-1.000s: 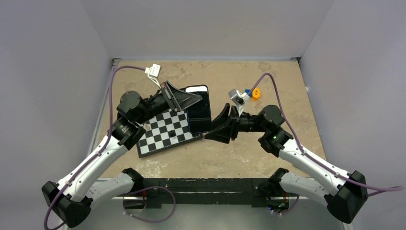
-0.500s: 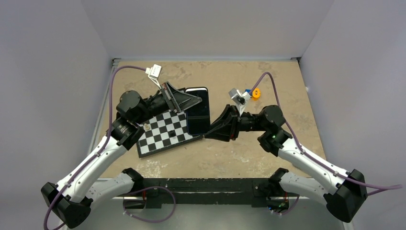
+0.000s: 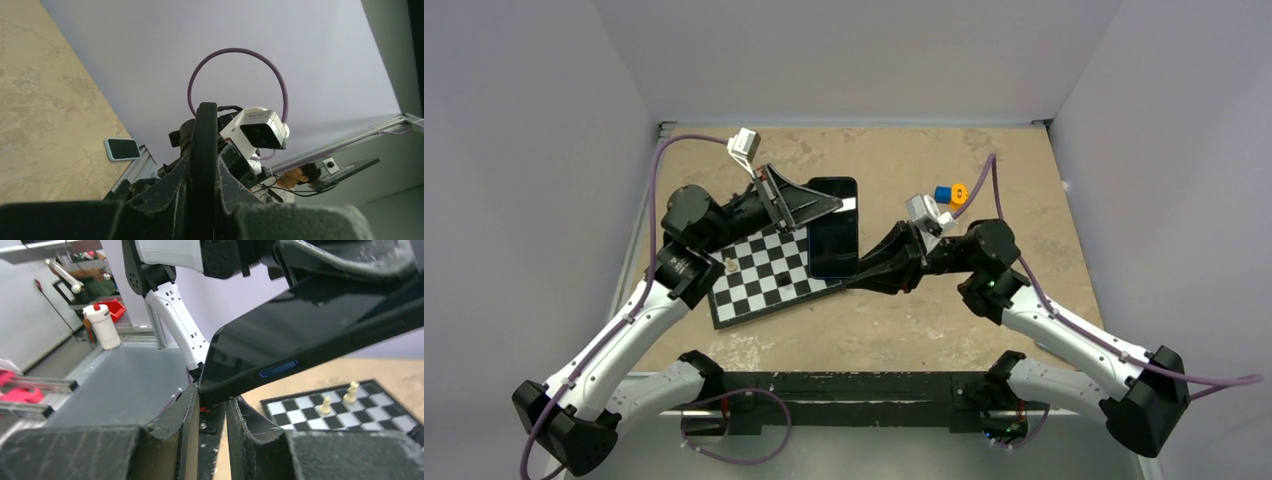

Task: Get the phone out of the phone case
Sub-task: Remove the phone case from the phone.

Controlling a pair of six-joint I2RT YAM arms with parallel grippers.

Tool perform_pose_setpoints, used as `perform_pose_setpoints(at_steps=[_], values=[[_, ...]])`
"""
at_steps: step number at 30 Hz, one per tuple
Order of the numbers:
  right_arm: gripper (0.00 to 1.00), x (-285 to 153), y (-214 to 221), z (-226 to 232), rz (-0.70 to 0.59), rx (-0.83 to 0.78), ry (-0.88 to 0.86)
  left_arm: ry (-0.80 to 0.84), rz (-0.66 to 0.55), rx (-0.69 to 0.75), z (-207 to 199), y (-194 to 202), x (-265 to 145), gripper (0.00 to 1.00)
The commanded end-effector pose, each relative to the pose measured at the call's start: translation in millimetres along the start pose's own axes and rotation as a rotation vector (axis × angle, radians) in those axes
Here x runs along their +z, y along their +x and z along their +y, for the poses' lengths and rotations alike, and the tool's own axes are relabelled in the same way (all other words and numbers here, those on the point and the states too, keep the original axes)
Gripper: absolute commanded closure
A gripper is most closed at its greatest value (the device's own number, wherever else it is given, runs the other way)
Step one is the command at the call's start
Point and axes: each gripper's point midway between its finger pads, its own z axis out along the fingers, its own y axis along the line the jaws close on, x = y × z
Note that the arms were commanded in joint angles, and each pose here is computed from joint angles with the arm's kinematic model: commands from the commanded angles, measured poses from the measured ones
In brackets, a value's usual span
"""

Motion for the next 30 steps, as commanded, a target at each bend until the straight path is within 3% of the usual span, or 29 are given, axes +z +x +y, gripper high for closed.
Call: perform_pose_setpoints(at_steps=[1, 10, 14, 17, 18, 19, 22, 25, 28, 30], values=[[1.00, 12, -27, -44, -0.068, -0.301, 0.137, 0.175, 0.144, -0.199, -66, 18, -13, 1.00], [1.00, 33, -51, -65, -0.090, -0.310, 0.138, 0.156, 0.119, -0.185, -62, 19, -19, 1.00], [1.00, 25, -42, -80, -0.084, -0.278, 0.238, 0.191, 0.102, -0.167, -67, 15, -17, 1.00], [1.00, 14, -30, -86, -0.076, -0.161, 0.323, 0.148, 0.069, -0.085, -64, 12, -19, 1.00], [0.87, 11, -22, -83, -0.057, -0.117, 0.324, 0.123, 0.042, -0.021, -65, 9, -22, 1.00], [0.68, 9, -14, -78, -0.034, -0.063, 0.319, 0.085, 0.015, 0.037, -63, 5, -25, 1.00], [0.51, -1, 16, -63, 0.020, 0.118, 0.311, -0.034, -0.070, 0.213, -57, -9, -38, 1.00], [0.41, -7, 23, -35, -0.015, 0.271, 0.244, -0.083, -0.169, 0.332, -53, -25, -49, 1.00], [0.39, -6, 8, -9, -0.086, 0.401, 0.147, -0.094, -0.222, 0.367, -44, -33, -49, 1.00], [0.40, -1, -9, 12, -0.118, 0.404, 0.039, -0.097, -0.225, 0.362, -40, -34, -45, 1.00]])
